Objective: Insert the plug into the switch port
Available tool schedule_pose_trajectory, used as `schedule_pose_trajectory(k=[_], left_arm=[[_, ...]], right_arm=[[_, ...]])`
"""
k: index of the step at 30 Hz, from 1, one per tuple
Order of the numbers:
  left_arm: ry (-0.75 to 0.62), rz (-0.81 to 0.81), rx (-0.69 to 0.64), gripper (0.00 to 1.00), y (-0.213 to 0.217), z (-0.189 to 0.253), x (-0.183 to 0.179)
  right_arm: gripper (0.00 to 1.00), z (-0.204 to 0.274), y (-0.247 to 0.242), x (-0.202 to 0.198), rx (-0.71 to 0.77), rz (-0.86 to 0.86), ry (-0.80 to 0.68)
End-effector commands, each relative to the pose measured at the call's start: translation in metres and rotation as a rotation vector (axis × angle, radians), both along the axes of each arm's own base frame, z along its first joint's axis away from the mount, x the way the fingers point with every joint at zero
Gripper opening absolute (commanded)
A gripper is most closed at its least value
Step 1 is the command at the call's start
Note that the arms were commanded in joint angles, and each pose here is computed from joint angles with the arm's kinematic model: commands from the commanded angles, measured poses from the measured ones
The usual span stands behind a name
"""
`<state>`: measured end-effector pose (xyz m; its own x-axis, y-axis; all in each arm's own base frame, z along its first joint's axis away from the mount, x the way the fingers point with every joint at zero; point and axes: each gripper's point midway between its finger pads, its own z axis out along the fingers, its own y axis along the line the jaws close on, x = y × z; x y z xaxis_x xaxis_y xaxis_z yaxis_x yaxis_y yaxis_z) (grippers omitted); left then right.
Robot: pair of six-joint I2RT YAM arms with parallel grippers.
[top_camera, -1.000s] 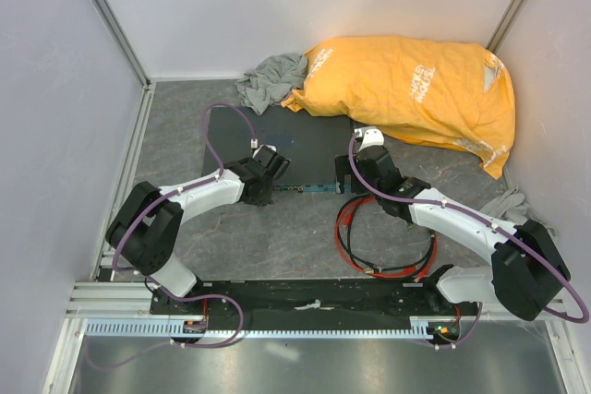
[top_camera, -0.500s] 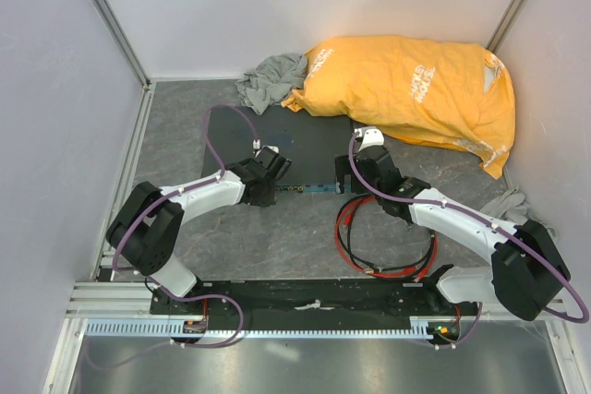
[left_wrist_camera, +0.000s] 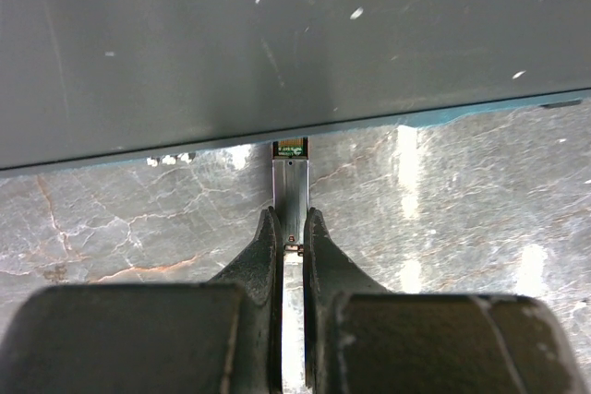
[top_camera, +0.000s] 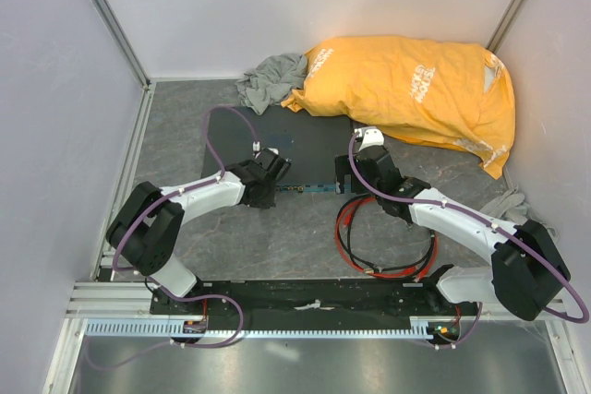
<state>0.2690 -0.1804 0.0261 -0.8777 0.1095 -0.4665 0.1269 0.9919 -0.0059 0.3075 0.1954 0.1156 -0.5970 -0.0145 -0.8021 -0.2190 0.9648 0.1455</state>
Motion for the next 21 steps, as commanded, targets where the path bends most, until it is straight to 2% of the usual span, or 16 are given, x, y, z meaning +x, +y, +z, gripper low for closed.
schedule_pose_trajectory(k=[1,9,21], left_arm=[[0.007,0.039,0.017,0.02,0.008,-0.001,-0.006],[-0.02,0.054,0.05,0.01,0.013,0.003,0.005],[-0.071,0.057,0.027,0.01,0.006,0.014,0.023]], right_arm=[[0.98,0.013,0.006,0.003,0.037,0.007,-0.039],[0.98,0.013,0.007,0.002,0.037,0.01,-0.041],[0.98,0.013,0.006,0.002,0.034,0.008,-0.041]])
